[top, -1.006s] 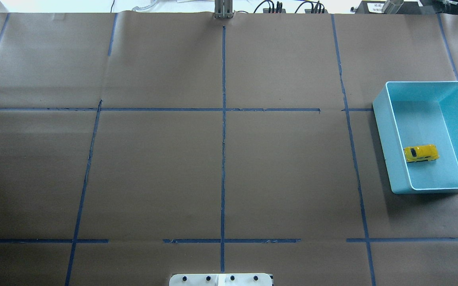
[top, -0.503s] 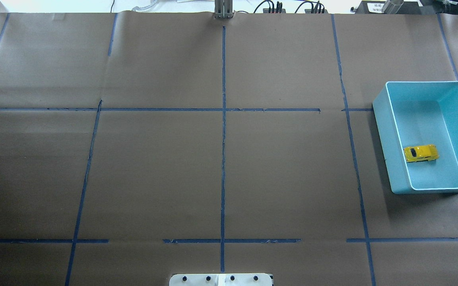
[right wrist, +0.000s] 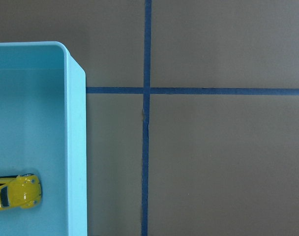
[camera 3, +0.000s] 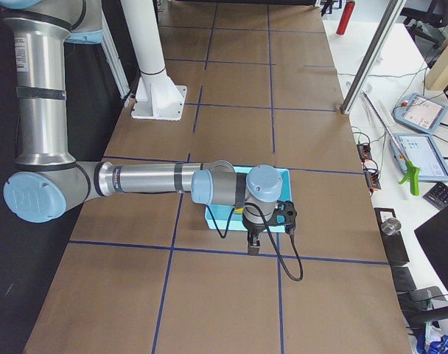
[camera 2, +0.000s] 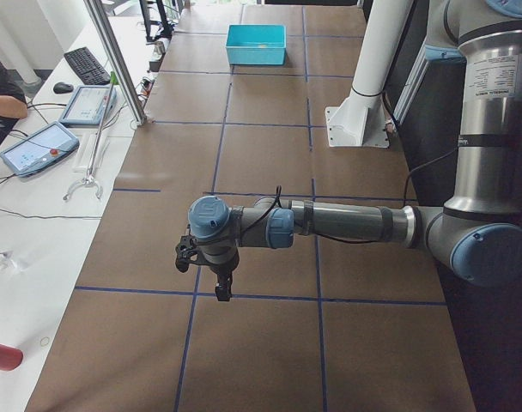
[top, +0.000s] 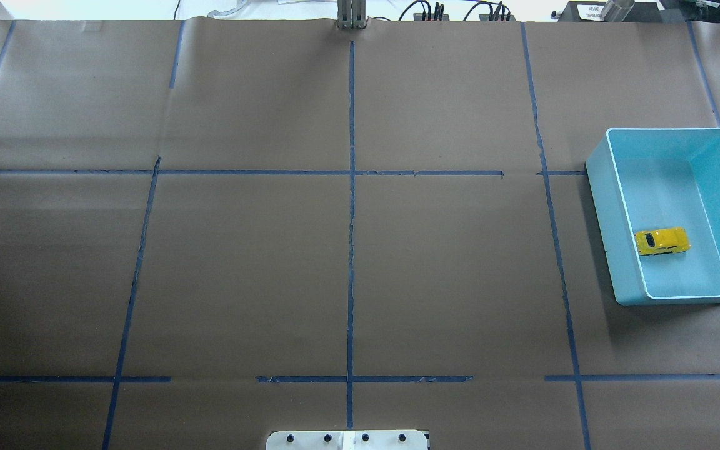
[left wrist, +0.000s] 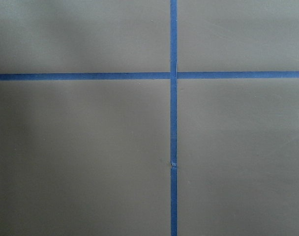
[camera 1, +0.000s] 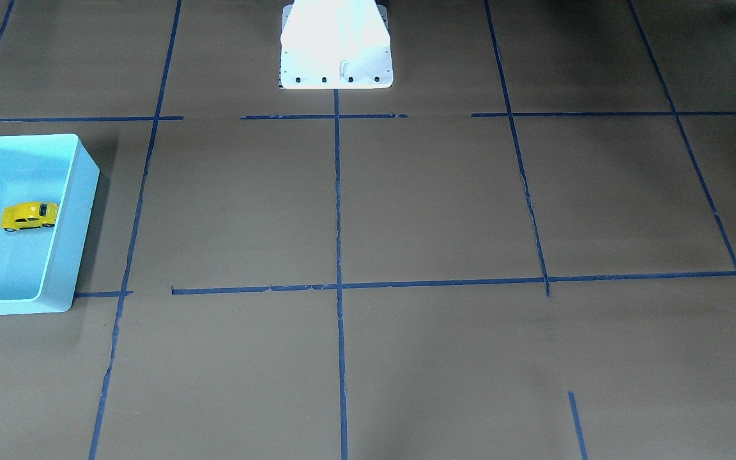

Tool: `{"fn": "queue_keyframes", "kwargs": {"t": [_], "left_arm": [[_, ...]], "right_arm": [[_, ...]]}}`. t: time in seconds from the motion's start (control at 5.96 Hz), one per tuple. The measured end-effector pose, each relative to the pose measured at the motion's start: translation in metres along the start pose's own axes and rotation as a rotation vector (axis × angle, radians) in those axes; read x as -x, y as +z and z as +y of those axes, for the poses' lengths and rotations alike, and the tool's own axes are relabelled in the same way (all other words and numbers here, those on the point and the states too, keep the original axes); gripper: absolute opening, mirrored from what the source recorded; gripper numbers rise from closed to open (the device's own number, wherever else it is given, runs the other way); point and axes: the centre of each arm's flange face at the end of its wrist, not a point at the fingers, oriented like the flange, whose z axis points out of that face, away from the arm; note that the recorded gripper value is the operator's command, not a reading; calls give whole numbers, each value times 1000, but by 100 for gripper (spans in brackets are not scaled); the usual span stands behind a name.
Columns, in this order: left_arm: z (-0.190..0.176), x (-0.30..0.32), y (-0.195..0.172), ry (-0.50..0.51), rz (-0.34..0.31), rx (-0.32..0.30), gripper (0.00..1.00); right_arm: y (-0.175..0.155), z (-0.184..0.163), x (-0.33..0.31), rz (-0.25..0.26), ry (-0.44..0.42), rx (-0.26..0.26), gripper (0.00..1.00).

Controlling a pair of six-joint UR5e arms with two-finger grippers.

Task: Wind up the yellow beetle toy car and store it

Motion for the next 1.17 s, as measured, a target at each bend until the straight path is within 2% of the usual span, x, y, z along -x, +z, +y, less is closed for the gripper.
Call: {"fn": "queue_keyframes", "kwargs": {"t": [0.5,1.17], "left_arm": [[0,0,0,0,1,0,100],[0,0,0,0,1,0,100]], "right_arm": [[10,9,-11,11,-47,-34,100],[22,13,-19,-28,-19,-17,100]]}}
